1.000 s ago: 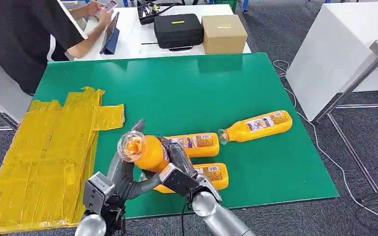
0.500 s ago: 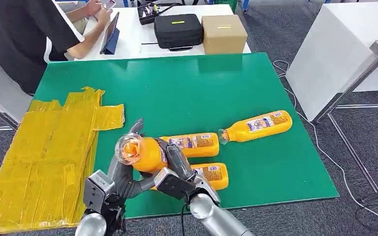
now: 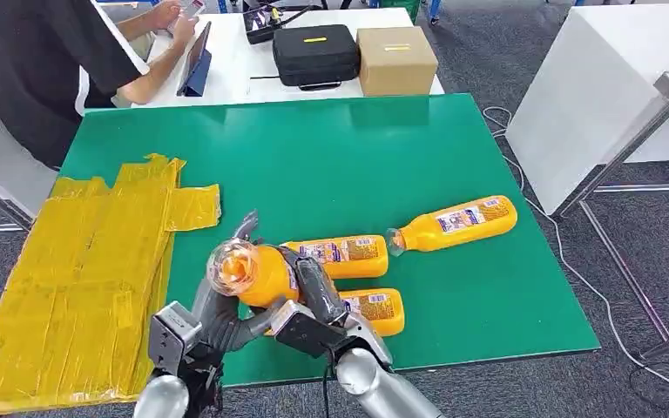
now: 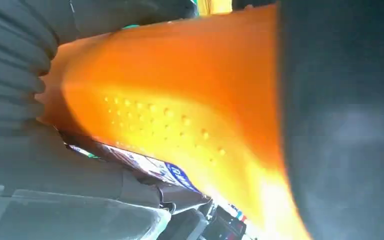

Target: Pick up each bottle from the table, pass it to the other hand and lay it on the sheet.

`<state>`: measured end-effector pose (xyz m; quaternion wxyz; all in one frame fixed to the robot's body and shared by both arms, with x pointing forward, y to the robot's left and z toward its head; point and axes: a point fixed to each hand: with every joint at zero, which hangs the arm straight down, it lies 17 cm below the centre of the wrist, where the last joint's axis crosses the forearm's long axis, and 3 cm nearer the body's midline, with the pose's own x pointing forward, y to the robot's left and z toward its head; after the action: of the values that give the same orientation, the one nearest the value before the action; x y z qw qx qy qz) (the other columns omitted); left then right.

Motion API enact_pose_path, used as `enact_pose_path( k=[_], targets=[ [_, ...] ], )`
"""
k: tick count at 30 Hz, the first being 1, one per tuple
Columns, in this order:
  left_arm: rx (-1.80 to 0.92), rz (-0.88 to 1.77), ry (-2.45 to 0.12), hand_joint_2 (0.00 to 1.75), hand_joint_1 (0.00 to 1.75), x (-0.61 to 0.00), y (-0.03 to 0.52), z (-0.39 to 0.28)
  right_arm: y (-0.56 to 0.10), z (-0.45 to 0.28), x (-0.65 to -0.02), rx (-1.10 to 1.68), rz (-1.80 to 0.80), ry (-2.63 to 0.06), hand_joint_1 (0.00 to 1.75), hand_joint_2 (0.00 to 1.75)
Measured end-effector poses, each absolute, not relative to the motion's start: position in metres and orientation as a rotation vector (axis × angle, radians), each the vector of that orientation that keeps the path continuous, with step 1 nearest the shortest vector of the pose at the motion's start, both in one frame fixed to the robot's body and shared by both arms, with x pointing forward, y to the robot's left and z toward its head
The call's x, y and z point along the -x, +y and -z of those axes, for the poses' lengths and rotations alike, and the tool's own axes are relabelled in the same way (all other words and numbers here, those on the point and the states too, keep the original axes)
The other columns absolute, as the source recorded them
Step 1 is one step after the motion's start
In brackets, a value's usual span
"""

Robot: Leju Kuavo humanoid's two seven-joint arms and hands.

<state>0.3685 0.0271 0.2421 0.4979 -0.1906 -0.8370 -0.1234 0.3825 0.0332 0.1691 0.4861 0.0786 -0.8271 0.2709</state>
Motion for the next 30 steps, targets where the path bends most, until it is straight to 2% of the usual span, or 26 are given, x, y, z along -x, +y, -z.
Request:
enact_pose_path(
  k=[21,22,23,30],
  targets=[
    [0.499,0.265,-2.030,1.75,1.75,-0.373,0.030,-0.246,0.024,-0.177,-0.384,-0.198,-0.607,-2.028,1.75,1.75],
    [0.502,0.264,-2.032,1.75,1.75,-0.373,0.030,-0.246,0.022,-0.178,-0.384,-0.193,-0.603,-2.033,1.43,1.75],
    [0.507,0.262,-2.033,1.75,1.75,-0.372,0.030,-0.247,0.020,-0.179,-0.383,-0.187,-0.599,-2.039,0.03,1.75],
    [0.507,0.211,-2.055,1.75,1.75,-0.375,0.045,-0.251,0.002,-0.203,-0.374,-0.095,-0.581,-2.150,0.00,1.75]
  ],
)
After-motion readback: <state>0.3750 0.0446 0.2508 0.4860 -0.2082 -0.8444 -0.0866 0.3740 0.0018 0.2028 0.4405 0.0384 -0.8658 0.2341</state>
